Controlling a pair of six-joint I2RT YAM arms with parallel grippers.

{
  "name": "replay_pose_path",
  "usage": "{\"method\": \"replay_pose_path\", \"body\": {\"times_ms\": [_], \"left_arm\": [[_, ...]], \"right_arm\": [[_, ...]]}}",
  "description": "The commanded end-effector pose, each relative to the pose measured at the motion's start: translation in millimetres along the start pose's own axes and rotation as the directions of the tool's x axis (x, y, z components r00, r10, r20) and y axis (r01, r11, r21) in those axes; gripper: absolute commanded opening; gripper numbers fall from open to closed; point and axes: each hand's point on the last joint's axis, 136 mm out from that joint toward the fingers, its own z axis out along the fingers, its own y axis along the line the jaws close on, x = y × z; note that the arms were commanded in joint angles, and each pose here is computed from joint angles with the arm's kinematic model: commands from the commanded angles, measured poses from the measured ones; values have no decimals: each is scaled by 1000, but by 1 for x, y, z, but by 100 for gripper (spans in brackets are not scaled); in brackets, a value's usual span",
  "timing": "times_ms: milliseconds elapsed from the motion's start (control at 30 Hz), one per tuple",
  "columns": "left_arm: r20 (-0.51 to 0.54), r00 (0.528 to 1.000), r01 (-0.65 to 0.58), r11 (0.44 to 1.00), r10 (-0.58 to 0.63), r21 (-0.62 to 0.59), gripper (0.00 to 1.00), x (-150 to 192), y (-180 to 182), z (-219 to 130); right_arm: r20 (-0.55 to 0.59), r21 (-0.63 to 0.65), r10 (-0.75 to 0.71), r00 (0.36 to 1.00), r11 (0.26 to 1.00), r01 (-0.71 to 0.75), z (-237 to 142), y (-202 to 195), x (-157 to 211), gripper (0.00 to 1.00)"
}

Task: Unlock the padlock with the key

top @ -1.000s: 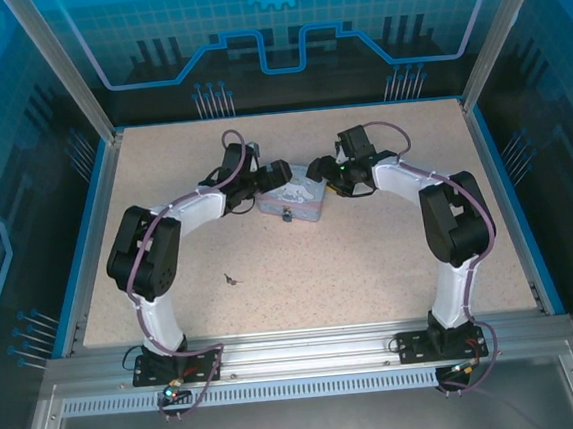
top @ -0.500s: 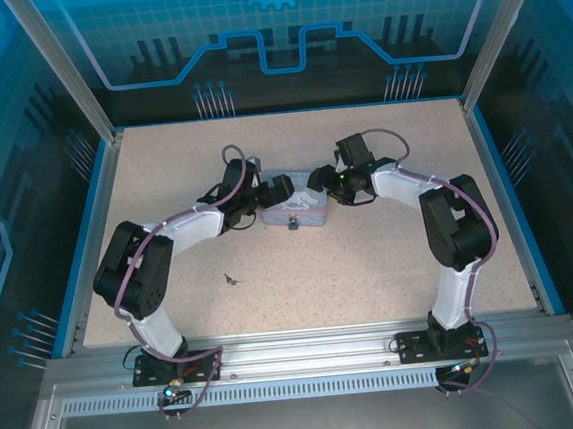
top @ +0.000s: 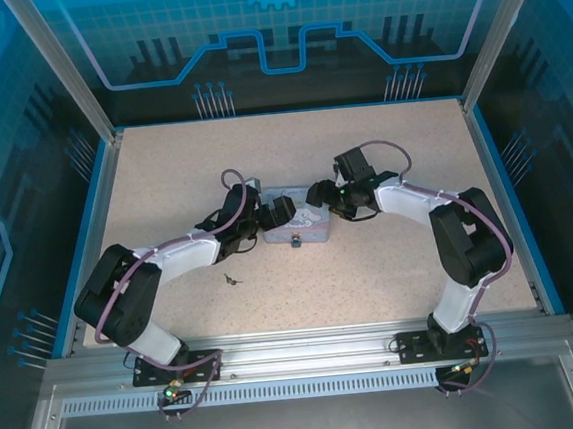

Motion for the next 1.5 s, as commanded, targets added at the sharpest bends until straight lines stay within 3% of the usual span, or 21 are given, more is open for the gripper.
{"method": "replay_pose_path", "body": {"times_ms": [0,233,567,833,1033,1133,1267,1467], "left_arm": [[7,1000,21,999,-22,50,99,2,-14,-2],[14,999,43,998,-44,52,99,3,-12,-2],[14,997,76,996,-76,51,99,7,-8,-4],[20,995,92,995,-93,46,99,10,-4,-7],[61,994,87,996,-88,16,99,1,0,-19],[115,990,87,995,-81,-53,99,-14,8,-35],[155,978,157,979,-136,-128,99,-43,31,-61],[267,941,255,953,-206,-166,99,-91,65,-111]], "right_arm": [[-7,-35,-17,1000,999,17,-4,15,8,72],[-3,0,-26,1000,1000,26,-2,12,2,78],[73,50,-2,997,999,-1,-20,-2,-17,100],[185,73,29,982,996,-43,-45,-17,-38,100],[262,-33,-33,965,999,43,-78,-2,-47,100],[235,-53,-143,961,986,160,-94,20,-30,96],[157,-82,-332,930,934,347,-99,54,18,92],[1,-122,-606,795,789,602,-76,104,106,83]]}}
